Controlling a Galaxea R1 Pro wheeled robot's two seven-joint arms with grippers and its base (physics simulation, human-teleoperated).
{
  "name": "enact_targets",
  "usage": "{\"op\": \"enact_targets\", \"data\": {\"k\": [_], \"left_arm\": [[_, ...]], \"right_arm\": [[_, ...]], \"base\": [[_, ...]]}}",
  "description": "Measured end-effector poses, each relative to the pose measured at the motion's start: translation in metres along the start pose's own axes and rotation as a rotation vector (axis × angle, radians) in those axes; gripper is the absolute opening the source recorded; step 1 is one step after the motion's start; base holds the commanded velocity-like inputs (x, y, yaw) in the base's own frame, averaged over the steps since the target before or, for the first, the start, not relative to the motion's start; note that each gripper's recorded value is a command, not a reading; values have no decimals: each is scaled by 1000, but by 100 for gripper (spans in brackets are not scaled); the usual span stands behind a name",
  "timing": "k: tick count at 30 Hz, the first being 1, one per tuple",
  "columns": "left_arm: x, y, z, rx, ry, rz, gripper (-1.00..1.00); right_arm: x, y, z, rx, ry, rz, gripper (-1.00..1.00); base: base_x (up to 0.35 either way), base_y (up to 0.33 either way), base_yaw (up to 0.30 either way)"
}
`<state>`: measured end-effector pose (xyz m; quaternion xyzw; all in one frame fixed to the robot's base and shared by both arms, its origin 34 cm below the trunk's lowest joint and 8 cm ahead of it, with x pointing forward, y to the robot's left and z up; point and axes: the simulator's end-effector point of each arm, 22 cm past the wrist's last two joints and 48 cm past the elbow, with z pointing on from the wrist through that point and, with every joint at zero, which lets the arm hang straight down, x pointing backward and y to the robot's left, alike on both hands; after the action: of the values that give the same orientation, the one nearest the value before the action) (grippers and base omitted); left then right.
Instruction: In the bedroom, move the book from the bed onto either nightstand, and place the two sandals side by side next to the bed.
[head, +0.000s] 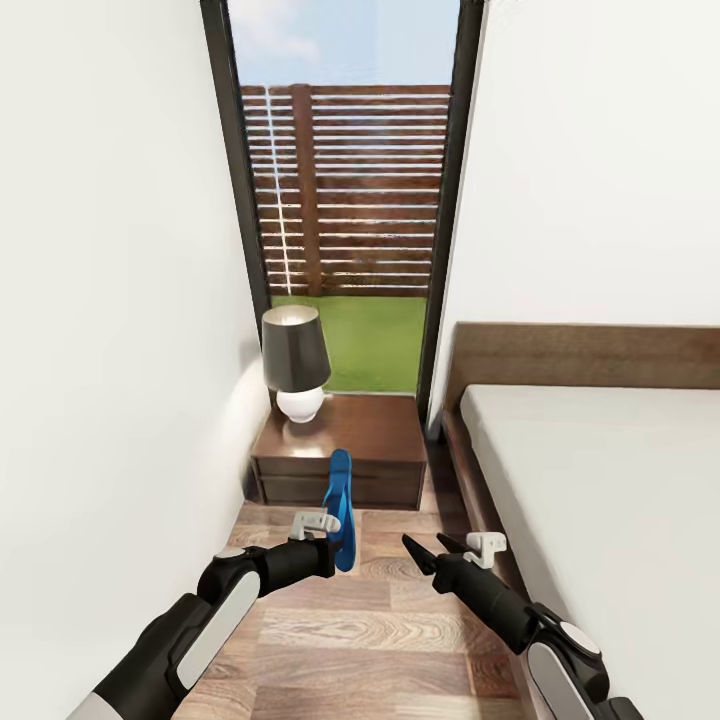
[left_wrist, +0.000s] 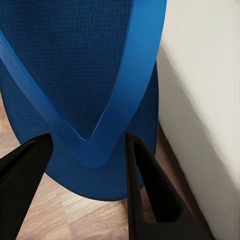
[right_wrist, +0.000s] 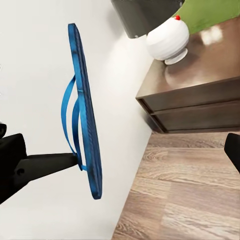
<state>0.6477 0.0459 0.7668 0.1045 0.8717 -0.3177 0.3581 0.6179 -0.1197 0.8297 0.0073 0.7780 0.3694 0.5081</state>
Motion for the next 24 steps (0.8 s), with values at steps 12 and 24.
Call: {"op": "enact_targets", "data": {"k": [12, 24], "left_arm": [[-5, -26, 0, 26, 19, -9, -100], [-17, -37, -10, 29, 22, -9, -100]], "right_arm": [[-16, 12, -3, 0, 0, 2, 100], [-30, 22, -7, 5, 1, 0, 100]], "base": [[0, 0, 0], [0, 0, 0]]}}
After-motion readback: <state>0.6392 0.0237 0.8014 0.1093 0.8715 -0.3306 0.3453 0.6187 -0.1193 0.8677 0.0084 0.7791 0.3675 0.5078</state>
